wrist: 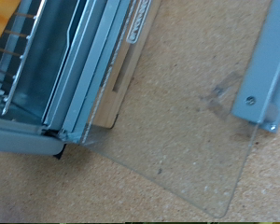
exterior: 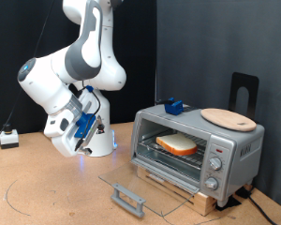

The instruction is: Make a piece of toast with the oven

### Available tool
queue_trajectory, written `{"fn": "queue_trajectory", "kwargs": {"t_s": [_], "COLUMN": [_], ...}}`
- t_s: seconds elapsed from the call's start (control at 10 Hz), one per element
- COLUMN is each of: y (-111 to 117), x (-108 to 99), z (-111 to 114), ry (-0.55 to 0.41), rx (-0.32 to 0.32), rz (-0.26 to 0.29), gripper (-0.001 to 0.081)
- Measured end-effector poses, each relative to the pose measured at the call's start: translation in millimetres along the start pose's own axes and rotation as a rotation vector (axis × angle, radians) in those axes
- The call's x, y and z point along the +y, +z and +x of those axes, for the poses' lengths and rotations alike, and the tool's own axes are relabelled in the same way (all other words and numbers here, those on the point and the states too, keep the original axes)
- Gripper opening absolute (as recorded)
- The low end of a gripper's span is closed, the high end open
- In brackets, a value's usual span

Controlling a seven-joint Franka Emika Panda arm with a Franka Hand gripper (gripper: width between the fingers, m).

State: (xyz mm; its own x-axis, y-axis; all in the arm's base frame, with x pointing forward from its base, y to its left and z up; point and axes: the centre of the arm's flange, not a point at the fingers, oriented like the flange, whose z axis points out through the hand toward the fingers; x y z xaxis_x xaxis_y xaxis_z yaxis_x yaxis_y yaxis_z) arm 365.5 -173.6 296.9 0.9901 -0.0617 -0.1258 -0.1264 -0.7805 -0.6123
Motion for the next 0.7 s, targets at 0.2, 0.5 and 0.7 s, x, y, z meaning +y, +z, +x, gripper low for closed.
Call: {"fn": "queue_trajectory", "kwargs": {"t_s": [0.2,0.5,0.7], "y": [11.3,35.2,52.9], "x": [6.2,32.7,49.2], "z": [-4.4,1.3,5.1], "ry": [0.035,0.136,0.175], "rx": [-0.101,-0.143,-0.158], "rz": [0.020,0.055,0.077], "gripper": [0.0810,0.0810,0.0810]}}
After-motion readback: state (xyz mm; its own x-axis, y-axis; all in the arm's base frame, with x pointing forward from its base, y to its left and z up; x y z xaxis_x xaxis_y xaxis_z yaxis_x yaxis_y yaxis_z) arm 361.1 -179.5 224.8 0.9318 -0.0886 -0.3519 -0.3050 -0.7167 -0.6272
